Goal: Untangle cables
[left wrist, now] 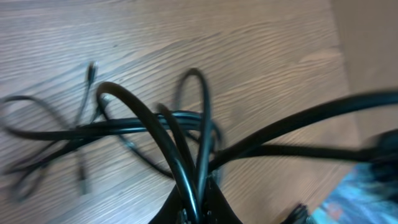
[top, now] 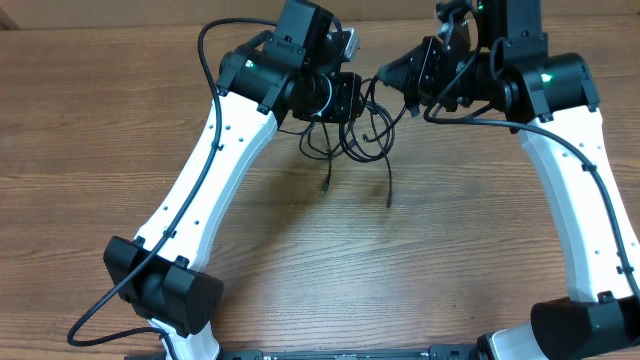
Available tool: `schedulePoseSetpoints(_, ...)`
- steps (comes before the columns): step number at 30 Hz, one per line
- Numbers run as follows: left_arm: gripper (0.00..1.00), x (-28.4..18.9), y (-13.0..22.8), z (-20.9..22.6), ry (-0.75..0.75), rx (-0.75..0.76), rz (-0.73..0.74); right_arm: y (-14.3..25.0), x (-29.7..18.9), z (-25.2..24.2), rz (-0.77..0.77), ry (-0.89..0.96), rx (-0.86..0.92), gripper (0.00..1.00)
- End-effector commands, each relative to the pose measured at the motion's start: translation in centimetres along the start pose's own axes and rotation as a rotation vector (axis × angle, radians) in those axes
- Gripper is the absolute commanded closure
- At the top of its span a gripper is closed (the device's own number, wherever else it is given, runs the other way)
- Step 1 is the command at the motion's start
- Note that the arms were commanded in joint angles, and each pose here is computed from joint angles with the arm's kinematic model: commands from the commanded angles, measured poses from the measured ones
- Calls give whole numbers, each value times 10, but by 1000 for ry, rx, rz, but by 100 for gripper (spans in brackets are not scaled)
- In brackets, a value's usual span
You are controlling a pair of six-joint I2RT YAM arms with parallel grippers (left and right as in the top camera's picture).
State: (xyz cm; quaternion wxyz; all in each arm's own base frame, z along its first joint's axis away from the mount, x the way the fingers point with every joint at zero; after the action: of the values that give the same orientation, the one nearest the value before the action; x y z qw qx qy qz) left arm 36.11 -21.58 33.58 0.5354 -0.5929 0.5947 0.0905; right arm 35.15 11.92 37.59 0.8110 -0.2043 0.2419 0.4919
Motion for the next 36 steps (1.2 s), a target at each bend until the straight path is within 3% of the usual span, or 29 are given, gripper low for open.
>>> schedulePoseSetpoints(1,96,-1,-4,-5,98,-79,-21,2,4,3,30,3,2,96)
schedulePoseSetpoints(11,96,-14,-24,16,125,-249,-139,21,26,9,104,25,-23,96)
schedulePoseSetpoints(16,96,-28,-25,40,145,-297,-150,16,26,8,58,46,-27,96)
schedulePoseSetpoints(21,96,-38,-25,42,299,-214,-141,12,26,11,31,25,-47,96)
schedulePoseSetpoints(26,96,-41,-20,32,439,5,-141,7,26,16,2,-9,-70,96)
schedulePoseSetpoints(30,96,-44,-14,26,528,119,-135,-2,23,15,-57,-6,13,96)
schedulePoseSetpoints(36,96,-44,-12,26,537,130,-131,-7,22,17,-82,-27,58,96)
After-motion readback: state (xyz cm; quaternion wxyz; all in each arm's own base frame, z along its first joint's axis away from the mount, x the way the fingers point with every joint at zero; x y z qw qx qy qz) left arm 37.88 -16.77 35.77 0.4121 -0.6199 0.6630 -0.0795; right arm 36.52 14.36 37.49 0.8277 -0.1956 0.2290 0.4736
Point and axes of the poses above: each gripper's point midway between its finger pads, its own x axis out along the fingers, its own z axis along the line the jaws close on, y = z × x, the point moved 10 cm from there along -x, back along the fingers, and after that the axes turned 14 degrees about x, right-handed, at the moved point
